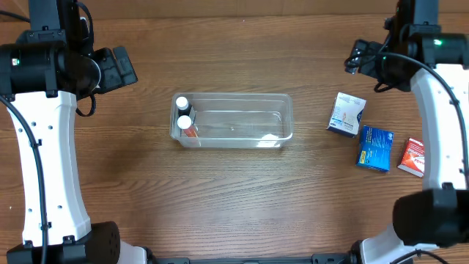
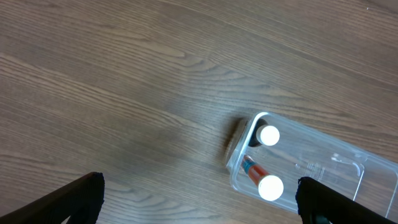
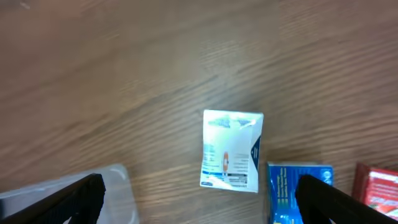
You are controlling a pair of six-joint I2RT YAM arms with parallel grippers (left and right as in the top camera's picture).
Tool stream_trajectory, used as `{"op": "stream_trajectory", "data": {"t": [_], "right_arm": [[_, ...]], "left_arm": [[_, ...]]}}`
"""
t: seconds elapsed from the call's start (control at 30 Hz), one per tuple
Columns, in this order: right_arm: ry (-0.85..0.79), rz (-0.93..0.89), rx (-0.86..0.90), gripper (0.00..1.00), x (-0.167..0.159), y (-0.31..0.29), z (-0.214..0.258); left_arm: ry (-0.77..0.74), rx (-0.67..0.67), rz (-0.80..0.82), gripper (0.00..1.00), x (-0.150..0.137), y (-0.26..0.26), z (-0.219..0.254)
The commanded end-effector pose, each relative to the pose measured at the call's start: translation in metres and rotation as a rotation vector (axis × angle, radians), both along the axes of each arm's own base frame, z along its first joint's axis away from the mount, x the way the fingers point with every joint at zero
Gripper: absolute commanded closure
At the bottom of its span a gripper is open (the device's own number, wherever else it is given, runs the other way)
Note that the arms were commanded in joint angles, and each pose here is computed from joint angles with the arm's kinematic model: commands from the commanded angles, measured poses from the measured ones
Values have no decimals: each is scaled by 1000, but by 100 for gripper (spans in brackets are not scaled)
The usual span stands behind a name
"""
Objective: Pack container
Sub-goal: 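Lower the right gripper onto the white box and grasp it, then carry the white box into the container's right end and release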
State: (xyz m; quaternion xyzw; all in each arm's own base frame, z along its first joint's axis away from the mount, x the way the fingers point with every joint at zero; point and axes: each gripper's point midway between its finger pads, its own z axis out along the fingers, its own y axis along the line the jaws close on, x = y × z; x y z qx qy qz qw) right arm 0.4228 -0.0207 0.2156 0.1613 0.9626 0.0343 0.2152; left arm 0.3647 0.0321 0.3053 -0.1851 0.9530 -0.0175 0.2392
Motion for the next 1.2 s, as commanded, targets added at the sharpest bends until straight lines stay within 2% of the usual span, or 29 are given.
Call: {"op": "stream_trajectory", "data": {"t": [0.0, 0.13, 0.37, 0.67, 0.87, 1.03, 1.13, 1.17], "right_arm": [[116, -15, 1, 0, -5, -2, -56], [186, -29, 9, 0, -11, -1, -100], [212, -52, -41, 0, -13, -11, -135], [330, -49, -41, 0, -20, -11, -184], [373, -48, -39, 0, -21, -11, -207], [362, -46, -37, 0, -18, -10, -209], [362, -41, -30, 18, -18, -9, -209], [359, -38, -19, 21, -17, -7, -209]], "left_arm": [[-12, -5, -13, 0, -2, -2, 4], [-13, -5, -13, 0, -2, -2, 4], [-12, -5, -13, 0, -2, -2, 4], [-13, -6, -13, 0, -2, -3, 4], [-13, -6, -13, 0, -2, -3, 4], [-13, -6, -13, 0, -2, -3, 4], [-12, -6, -13, 0, -2, -3, 4], [-13, -6, -13, 0, -2, -3, 4]]}}
